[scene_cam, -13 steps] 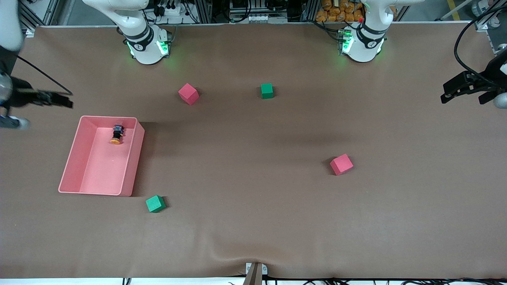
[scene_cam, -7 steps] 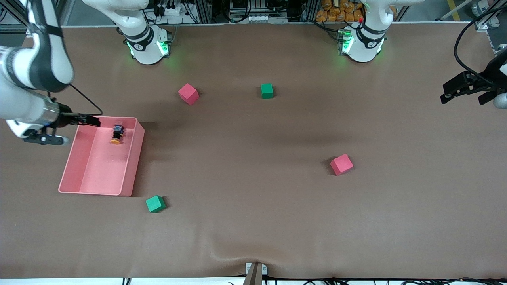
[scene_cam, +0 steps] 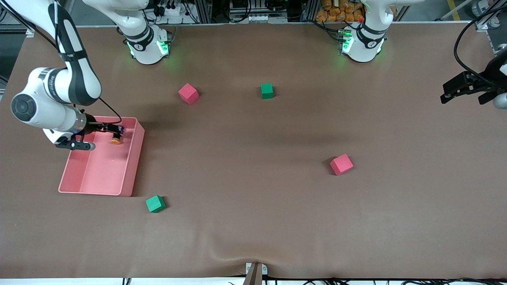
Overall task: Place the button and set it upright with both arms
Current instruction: 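Reach the right gripper into the pink tray and grasp the yellow button, then lift the button out of the tray with the right gripper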
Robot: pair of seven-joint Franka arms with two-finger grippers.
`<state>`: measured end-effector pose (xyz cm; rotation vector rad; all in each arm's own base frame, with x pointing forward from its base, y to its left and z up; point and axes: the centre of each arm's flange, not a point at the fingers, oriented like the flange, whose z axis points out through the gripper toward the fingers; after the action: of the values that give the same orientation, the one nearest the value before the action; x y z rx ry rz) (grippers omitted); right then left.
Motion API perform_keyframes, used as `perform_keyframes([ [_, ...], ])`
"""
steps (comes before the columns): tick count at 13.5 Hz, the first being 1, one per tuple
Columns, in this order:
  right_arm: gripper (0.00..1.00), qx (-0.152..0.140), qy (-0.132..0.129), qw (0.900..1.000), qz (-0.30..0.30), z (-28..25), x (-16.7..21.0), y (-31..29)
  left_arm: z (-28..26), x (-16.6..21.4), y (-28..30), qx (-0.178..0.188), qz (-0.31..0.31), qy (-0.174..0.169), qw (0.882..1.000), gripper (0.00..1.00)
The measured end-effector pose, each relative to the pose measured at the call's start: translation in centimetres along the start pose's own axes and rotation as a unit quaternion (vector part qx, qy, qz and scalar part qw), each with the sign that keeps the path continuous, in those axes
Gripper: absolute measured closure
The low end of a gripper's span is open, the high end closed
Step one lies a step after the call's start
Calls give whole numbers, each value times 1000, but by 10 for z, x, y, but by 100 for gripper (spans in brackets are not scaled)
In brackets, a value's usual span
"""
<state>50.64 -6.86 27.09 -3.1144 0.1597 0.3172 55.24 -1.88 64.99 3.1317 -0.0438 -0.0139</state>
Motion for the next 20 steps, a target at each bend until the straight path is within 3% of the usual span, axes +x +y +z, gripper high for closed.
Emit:
perform_keyframes([
  [2, 0, -1, 23, 1000, 6, 37, -3, 6, 0, 0, 0, 0, 0, 0, 1000, 0],
  [6, 0, -3, 37, 999, 5, 102, -13, 10, 0, 0, 0, 0, 0, 0, 1000, 0],
  [12, 3, -3, 41, 999, -23, 112, -16, 23, 0, 0, 0, 0, 0, 0, 1000, 0],
  [14, 15, -1, 42, 999, -25, 110, -17, 37, 0, 0, 1, 0, 1, 0, 1000, 0],
  [17, 52, 1, 36, 999, -25, 104, -19, 44, 0, 0, 1, 0, 1, 0, 1000, 0],
  [18, 56, 1, 36, 999, -25, 104, -19, 44, 0, 0, 1, 0, 1, 0, 1000, 0],
  [20, 57, 1, 36, 999, -28, 104, -19, 44, 0, 0, 1, 0, 1, 0, 1000, 0],
])
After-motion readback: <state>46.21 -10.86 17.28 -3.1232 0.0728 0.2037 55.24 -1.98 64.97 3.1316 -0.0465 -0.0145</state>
